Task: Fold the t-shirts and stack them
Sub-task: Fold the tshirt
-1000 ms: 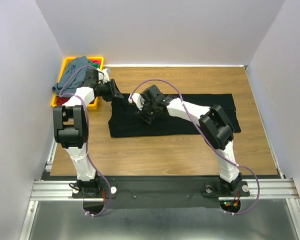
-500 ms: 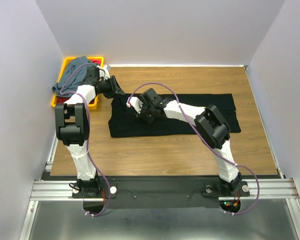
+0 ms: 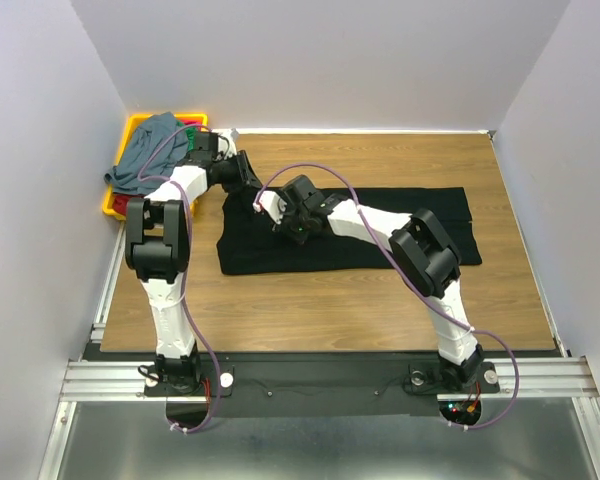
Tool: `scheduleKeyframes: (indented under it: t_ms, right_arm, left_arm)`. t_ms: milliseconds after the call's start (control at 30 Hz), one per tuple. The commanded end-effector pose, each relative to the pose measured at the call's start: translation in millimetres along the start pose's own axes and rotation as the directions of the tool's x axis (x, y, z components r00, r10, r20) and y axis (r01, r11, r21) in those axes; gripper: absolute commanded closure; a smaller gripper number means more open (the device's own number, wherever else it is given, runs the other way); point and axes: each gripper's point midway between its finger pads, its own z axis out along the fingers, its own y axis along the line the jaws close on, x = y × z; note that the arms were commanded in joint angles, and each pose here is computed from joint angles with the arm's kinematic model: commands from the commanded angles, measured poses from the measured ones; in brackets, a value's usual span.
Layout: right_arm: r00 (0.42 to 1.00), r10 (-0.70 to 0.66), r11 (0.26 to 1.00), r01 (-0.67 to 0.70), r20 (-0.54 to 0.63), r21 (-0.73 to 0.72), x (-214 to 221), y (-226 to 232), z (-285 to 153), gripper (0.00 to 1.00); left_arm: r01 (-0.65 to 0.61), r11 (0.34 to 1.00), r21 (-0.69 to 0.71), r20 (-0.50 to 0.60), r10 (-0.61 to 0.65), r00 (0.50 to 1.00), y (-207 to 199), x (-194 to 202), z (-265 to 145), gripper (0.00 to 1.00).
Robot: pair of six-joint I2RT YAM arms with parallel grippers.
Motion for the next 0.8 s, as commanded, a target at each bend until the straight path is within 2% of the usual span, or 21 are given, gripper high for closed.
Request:
scheduleKeyframes:
  t_ms: [0, 767]
  right_arm:
    - [0.992, -0.013, 0.994, -0.001, 0.124, 0.112, -49, -36, -34, 0.99]
    - [0.986, 0.004, 0.989, -0.029, 0.167, 0.146, -60, -56, -52, 0.99]
  left_arm:
    - [-0.023, 1.000, 0.007, 0.046, 0.022, 0.999, -11, -18, 3, 0.51]
    - [0.019, 0.999, -0.048, -0.025, -0.020, 0.999, 1, 5, 36, 0.52]
